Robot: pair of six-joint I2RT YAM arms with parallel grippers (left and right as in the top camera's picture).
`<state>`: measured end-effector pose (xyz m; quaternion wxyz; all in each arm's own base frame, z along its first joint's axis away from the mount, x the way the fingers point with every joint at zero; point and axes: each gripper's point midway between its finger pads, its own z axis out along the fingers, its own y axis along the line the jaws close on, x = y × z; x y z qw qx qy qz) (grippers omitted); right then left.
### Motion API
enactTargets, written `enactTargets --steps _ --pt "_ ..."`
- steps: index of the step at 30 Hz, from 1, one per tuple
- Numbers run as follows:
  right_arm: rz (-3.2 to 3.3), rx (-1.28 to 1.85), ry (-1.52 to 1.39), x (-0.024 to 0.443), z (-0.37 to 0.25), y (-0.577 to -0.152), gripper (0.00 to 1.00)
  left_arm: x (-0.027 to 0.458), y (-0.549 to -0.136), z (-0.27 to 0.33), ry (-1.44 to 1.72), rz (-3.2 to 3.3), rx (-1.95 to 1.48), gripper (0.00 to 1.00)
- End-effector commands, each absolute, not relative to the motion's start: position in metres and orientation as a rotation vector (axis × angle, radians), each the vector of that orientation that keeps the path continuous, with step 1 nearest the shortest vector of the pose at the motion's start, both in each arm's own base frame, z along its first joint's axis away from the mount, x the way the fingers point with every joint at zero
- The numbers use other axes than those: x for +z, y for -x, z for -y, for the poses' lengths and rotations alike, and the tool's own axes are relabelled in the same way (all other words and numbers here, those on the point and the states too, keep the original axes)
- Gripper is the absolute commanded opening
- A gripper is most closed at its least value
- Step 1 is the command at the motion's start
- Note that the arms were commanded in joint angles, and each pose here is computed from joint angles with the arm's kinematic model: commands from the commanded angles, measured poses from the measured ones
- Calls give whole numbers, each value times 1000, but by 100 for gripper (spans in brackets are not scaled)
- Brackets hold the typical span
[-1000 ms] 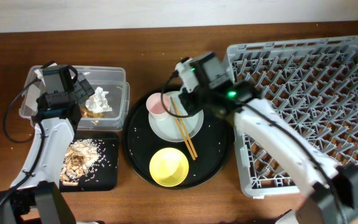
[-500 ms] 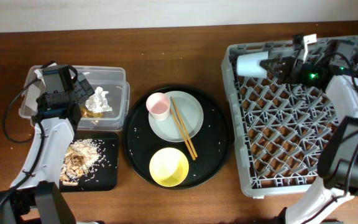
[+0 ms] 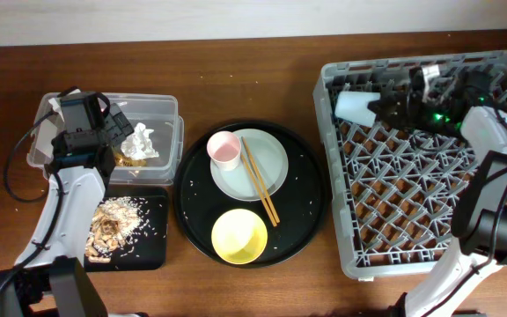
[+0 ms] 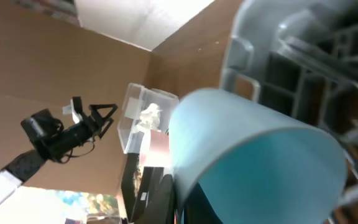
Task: Sort waste into correct bins and load items into the dishwasher rack
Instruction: 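Carry the blue cup to the dish rack and place it upside down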
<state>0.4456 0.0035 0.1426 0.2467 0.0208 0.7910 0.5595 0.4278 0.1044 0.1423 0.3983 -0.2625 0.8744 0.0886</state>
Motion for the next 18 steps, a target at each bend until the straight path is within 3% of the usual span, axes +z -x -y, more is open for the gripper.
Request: enactTargets --steps 1,4,9,13,16,18 --pt "-2359 1306 -135 99 21 -438 4 144 -430 -105 661 -2212 223 99" --pt "-2426 1257 -180 93 27 -431 6 144 -430 -105 661 -2212 223 99" --pt "-2528 1024 -260 114 59 -409 26 144 -430 -105 661 -2212 223 99" --pt "-2642 789 -341 117 79 -394 37 144 -430 -105 661 -2212 223 99" --pt "-2555 808 -222 160 55 -396 37 144 -430 -105 661 -2212 223 99" --pt "-2473 890 -41 184 13 -406 14 144 -430 -105 661 -2212 223 99"
